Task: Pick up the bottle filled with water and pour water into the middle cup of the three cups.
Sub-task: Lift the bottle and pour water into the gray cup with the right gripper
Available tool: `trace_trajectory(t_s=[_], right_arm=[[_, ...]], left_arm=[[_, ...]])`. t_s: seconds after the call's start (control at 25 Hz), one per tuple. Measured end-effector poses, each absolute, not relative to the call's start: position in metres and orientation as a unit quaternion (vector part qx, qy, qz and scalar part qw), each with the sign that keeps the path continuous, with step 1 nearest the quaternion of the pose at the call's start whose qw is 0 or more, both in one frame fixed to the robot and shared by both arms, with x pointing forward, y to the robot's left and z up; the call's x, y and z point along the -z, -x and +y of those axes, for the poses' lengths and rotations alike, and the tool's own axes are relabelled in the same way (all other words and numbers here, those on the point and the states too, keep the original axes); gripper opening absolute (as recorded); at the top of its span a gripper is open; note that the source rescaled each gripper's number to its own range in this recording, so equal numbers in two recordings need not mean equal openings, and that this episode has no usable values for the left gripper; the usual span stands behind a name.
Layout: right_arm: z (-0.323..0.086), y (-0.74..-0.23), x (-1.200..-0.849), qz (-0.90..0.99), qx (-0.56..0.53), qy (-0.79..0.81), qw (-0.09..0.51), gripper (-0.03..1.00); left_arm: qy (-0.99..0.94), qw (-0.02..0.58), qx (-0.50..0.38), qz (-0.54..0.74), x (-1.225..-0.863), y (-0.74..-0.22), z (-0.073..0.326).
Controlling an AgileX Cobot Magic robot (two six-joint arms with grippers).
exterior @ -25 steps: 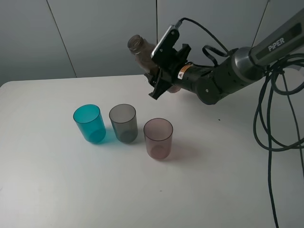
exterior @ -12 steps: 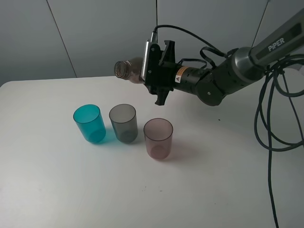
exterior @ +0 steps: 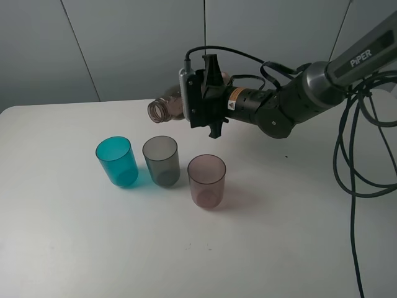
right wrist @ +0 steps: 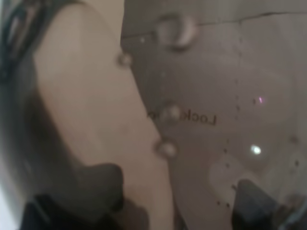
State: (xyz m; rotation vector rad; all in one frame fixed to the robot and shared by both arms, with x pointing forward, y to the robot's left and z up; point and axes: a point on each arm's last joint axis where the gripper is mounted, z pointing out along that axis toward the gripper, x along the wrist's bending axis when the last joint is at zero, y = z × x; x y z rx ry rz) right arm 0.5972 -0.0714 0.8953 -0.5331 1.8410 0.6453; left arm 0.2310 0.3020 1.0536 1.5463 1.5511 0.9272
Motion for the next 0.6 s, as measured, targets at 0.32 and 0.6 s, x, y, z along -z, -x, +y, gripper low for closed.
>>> trace_trajectory(t_s=[0.32,0.6], right_arm=[[-0.0714,-0.5972,-0.8953,0.766,-0.258,0.241,0.537,0.03],[-0.0714,-0.5972,-0.8953,0.758,-0.24,0.267,0.545,0.03]], left_arm=[[-0.603,0.372,-0.362,0.605,-1.0536,-0.231,0.302],[-0.603,0.372,-0.362,0.605,-1.0536,-0.231,0.302]])
